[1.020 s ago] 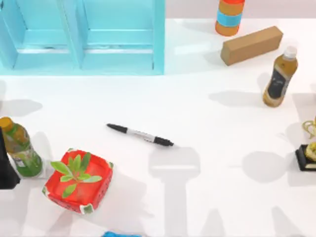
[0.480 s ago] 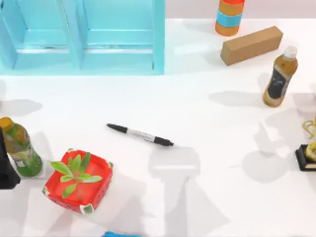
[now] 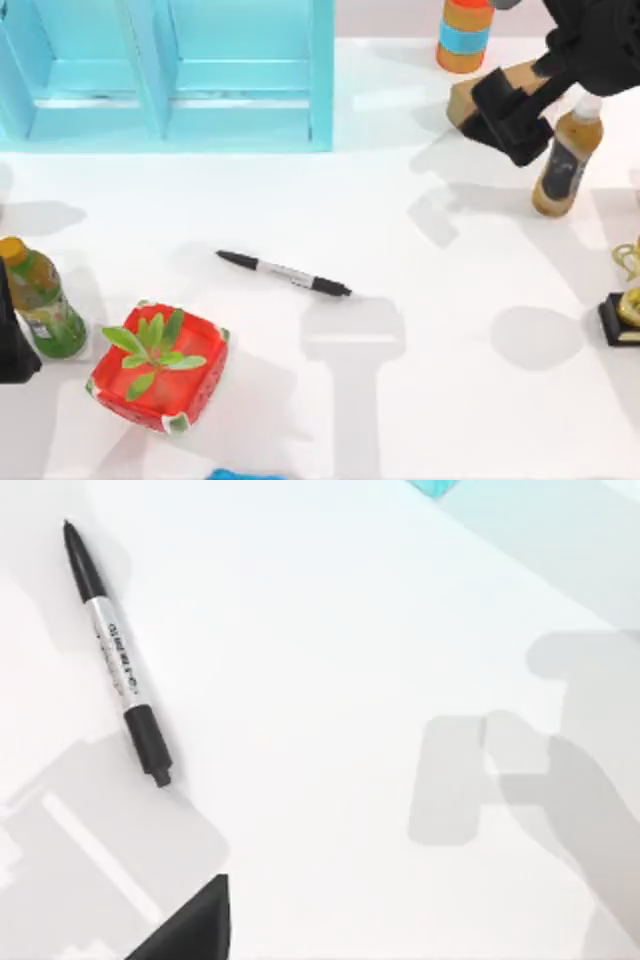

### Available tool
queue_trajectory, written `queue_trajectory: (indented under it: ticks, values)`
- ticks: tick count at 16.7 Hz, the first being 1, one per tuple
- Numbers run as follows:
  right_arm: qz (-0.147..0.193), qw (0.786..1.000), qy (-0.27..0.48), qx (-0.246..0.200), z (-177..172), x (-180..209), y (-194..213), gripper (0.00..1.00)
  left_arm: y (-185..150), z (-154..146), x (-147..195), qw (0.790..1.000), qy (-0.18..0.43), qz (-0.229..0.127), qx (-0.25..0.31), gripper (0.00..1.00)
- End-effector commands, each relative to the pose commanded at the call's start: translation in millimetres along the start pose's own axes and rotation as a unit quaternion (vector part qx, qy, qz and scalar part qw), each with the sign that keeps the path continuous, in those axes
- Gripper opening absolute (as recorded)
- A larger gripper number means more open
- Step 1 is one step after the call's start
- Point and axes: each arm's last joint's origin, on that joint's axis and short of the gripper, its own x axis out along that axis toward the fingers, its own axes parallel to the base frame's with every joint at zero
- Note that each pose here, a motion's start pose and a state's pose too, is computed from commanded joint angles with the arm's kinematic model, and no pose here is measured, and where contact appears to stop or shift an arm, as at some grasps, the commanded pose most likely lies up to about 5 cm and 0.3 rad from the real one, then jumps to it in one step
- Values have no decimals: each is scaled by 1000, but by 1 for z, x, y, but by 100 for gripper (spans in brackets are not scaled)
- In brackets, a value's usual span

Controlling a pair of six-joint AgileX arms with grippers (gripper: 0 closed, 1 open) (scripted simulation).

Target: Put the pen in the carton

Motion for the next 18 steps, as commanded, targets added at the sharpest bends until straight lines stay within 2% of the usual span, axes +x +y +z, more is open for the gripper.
queue_trajectory:
  ticks: [4,9,13,18]
  values:
    - [92,990,93,-49,44,85,7,100,0,0,0,1000,0,0,0,100]
    - [177,964,177,-92,57,178,30,100,0,0,0,1000,0,0,0,100]
    - [210,949,210,-107,53,216,44,100,0,0,0,1000,0,0,0,100]
    - [213,947,213,-108,52,219,46,100,0,0,0,1000,0,0,0,100]
